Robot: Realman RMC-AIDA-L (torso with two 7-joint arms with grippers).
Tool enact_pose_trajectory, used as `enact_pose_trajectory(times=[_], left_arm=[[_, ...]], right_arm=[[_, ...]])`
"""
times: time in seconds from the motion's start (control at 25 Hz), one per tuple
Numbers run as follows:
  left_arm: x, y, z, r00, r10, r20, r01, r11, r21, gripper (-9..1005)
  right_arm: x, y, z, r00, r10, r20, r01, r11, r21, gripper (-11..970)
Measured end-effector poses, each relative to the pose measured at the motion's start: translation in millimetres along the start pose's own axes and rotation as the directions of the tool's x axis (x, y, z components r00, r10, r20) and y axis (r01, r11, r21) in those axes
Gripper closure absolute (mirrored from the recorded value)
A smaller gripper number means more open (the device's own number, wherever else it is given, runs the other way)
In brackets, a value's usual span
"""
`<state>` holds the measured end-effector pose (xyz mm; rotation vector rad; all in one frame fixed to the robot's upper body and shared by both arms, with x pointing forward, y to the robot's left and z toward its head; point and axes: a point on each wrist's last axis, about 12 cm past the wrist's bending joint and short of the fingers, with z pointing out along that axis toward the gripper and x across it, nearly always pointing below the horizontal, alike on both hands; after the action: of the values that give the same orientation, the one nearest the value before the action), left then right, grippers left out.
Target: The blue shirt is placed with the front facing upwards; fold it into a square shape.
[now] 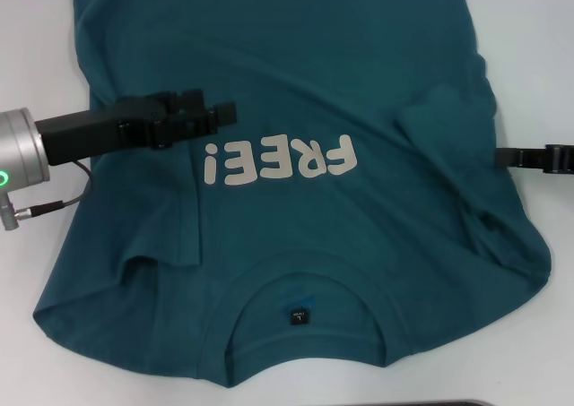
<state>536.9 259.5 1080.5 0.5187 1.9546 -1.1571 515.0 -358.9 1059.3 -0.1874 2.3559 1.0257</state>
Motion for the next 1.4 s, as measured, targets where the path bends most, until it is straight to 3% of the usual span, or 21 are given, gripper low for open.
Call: enact_pose_trajectory(times=[0.32,0.64,1.04,1.4], left_arm=[[0.4,-0.9,1.2,1.000,-0.008,0.005,0.008,1.000,0.004,182],[0.1,-1.4,1.9,1.000,-0.010,0.008,0.010,1.000,0.007,182],[0.3,-2.0,3.8,1.000,-0.011,0.008,0.010,1.000,0.014,182],[1.1,-1.4,2.6,1.000,-0.013,0.011,0.013,1.000,0.010,182]], right_arm=[[9.5,-6.6,-28.3,0.997,0.025,0.067,-0.025,1.000,0.007,961],[12.5,-8.3,-39.9,0.996,0.028,0.089,-0.029,1.000,0.002,960],[-7.8,7.9,-22.5,0.997,-0.045,0.064,0.050,0.995,-0.081,960],[-14.0,26.2,5.8,0.990,-0.129,-0.051,0.120,0.981,-0.154,961]])
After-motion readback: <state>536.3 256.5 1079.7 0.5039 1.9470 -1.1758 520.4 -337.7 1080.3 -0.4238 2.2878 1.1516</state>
